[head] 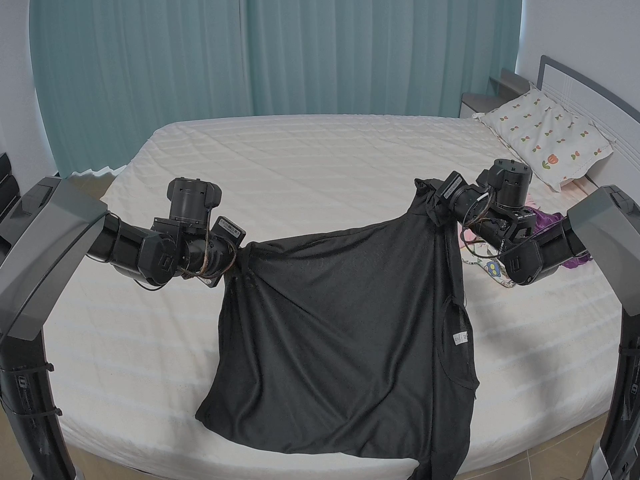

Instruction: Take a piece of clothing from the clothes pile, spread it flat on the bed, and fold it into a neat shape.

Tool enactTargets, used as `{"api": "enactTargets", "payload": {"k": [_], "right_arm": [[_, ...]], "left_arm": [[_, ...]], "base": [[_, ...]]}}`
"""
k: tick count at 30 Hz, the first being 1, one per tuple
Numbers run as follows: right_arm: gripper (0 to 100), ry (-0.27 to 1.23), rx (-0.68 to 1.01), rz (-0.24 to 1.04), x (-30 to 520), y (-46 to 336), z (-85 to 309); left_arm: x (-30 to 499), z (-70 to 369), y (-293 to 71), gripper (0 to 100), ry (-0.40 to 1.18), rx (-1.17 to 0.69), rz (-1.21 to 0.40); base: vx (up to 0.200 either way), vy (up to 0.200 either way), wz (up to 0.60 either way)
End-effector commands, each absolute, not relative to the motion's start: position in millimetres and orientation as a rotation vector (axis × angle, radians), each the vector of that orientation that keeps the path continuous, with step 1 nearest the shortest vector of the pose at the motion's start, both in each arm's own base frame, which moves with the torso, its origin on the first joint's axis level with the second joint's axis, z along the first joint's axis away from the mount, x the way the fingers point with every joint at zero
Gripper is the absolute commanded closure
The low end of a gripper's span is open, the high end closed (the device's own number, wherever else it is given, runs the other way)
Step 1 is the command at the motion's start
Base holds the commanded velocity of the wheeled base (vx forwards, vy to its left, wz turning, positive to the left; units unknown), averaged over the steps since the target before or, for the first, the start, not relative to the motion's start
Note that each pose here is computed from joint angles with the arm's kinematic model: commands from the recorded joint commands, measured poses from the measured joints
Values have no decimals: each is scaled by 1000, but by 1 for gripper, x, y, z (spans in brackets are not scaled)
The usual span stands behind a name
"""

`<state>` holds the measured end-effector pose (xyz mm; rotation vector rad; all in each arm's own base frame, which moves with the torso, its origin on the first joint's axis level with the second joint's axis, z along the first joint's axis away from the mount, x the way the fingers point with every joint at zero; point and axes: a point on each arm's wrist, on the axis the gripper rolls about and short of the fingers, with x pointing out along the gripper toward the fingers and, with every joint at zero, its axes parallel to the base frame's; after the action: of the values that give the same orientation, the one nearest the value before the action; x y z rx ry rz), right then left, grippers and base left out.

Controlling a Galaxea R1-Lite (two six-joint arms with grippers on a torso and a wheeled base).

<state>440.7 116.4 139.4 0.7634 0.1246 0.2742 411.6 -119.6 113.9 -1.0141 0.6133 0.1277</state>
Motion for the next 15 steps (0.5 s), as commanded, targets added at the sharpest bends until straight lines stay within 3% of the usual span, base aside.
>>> {"api": "enactTargets", "payload": {"k": [1,8,9,11,12,15], "right_arm": [[100,144,756,270,446,121,126],[100,149,758,269,452,124,118],[100,147,759,266,453,125,117],[100,147,760,259,455,125,114],[0,160,759,247,457,125,107],[0,201,750,225,460,126,90]], "left_arm": [[412,112,-119,100,616,-1014,129],[417,104,-120,100,625,-1017,140],[418,101,-120,0,628,-1018,144],[420,99,-119,0,630,-1017,151],[422,93,-118,0,637,-1015,160],[425,86,-118,0,648,-1024,176]], "base": [[0,0,0],[0,0,0],[0,0,0],[0,0,0],[0,0,0],[0,0,0]]}}
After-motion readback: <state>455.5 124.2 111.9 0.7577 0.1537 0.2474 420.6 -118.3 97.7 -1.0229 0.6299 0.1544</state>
